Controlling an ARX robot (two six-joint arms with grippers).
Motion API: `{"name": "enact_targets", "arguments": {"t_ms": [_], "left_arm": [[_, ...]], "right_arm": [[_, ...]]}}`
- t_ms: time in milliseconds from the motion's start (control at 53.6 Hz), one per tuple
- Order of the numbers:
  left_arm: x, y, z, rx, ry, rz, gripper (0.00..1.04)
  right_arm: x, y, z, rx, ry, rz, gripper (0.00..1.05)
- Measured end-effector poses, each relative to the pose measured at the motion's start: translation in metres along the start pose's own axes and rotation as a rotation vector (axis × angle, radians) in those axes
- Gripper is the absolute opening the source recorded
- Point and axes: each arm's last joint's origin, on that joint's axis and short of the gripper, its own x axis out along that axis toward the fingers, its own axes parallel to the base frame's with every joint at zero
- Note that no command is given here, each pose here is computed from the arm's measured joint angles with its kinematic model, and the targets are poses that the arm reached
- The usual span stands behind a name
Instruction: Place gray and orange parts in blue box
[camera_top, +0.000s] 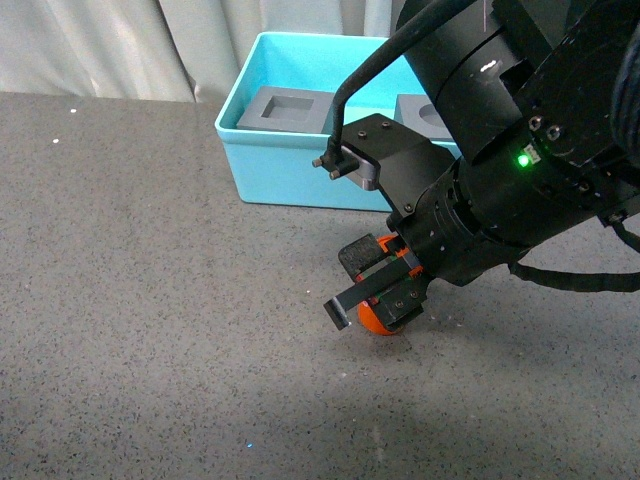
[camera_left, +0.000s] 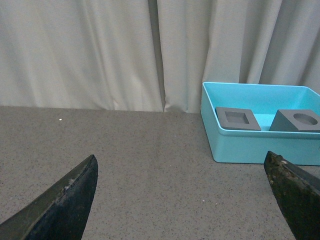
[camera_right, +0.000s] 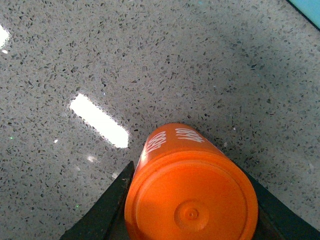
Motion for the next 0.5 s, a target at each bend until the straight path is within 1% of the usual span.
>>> {"name": "enact_targets", "arguments": {"t_ms": [93,187,280,373,429,504], "left_arm": [[0.0,0.0,0.0,0.0,0.0,0.0,0.98],[0.0,0.0,0.0,0.0,0.0,0.0,0.98],[0.0,0.0,0.0,0.0,0.0,0.0,0.98],[0.0,0.0,0.0,0.0,0.0,0.0,0.98],[0.0,0.0,0.0,0.0,0.0,0.0,0.98],[0.0,0.0,0.0,0.0,0.0,0.0,0.98]], "right_arm": [[-0.018,-0.005,0.007,0.011,-0.042,-0.013,0.44],[-0.042,-0.014,0.022,0.035,-0.116,-0.034,0.44],[-0.072,-0.028,0.044,0.065,-0.224,-0.071,0.44],[-0.099,-0.047,0.071,0.105,-0.341,-0.124,0.44],[-0.103,-0.058,0.085,0.118,-0.374,-0.148,0.44],[-0.097,-0.069,0.099,0.133,-0.377,-0.157,0.44]]}}
